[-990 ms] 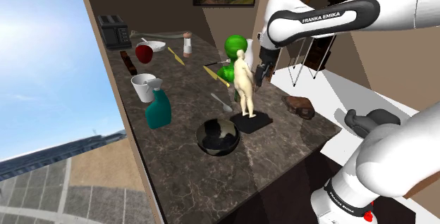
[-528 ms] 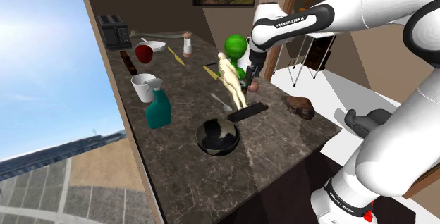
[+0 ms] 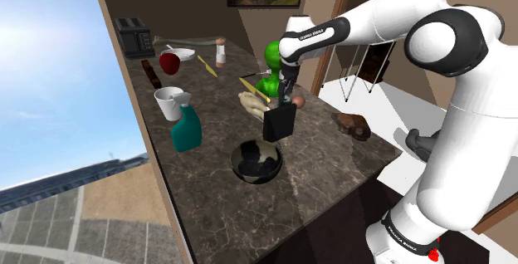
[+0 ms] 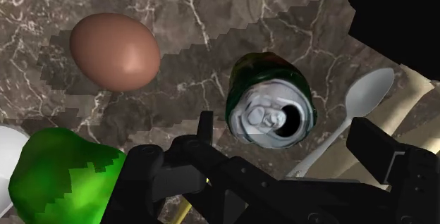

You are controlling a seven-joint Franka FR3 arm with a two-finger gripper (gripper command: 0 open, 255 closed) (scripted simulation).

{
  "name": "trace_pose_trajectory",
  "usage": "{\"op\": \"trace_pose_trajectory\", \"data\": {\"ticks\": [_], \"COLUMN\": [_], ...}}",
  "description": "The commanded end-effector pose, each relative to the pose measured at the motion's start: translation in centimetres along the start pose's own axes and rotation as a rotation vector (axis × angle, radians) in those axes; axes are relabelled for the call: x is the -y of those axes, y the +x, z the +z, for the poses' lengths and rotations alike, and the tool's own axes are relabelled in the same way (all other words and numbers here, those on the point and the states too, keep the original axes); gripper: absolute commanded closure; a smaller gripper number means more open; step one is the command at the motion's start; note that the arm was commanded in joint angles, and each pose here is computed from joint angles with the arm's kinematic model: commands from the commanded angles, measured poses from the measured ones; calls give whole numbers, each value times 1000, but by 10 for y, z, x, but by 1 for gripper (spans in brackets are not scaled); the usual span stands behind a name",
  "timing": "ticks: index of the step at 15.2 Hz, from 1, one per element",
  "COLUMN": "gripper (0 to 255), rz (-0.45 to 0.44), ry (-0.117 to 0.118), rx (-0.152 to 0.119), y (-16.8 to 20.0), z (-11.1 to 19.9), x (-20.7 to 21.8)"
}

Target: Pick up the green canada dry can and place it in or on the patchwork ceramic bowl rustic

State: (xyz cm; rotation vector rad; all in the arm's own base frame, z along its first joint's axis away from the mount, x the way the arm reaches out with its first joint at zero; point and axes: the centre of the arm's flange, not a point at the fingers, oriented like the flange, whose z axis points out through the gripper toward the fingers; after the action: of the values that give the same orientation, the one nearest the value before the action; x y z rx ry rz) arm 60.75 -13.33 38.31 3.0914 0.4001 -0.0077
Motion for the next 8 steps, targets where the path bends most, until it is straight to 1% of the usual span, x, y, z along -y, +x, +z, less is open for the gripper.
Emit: {"op": "trace_pose_trajectory", "data": {"ticks": [1,6,8], "gripper": [0,0,0], "rz": [-3,-3,-3], "ry": [1,1,1], "rx": [-1,-1,-1], "y": [3,3,3], "z": [12,42,42], "x": [-2,-2,-2]}}
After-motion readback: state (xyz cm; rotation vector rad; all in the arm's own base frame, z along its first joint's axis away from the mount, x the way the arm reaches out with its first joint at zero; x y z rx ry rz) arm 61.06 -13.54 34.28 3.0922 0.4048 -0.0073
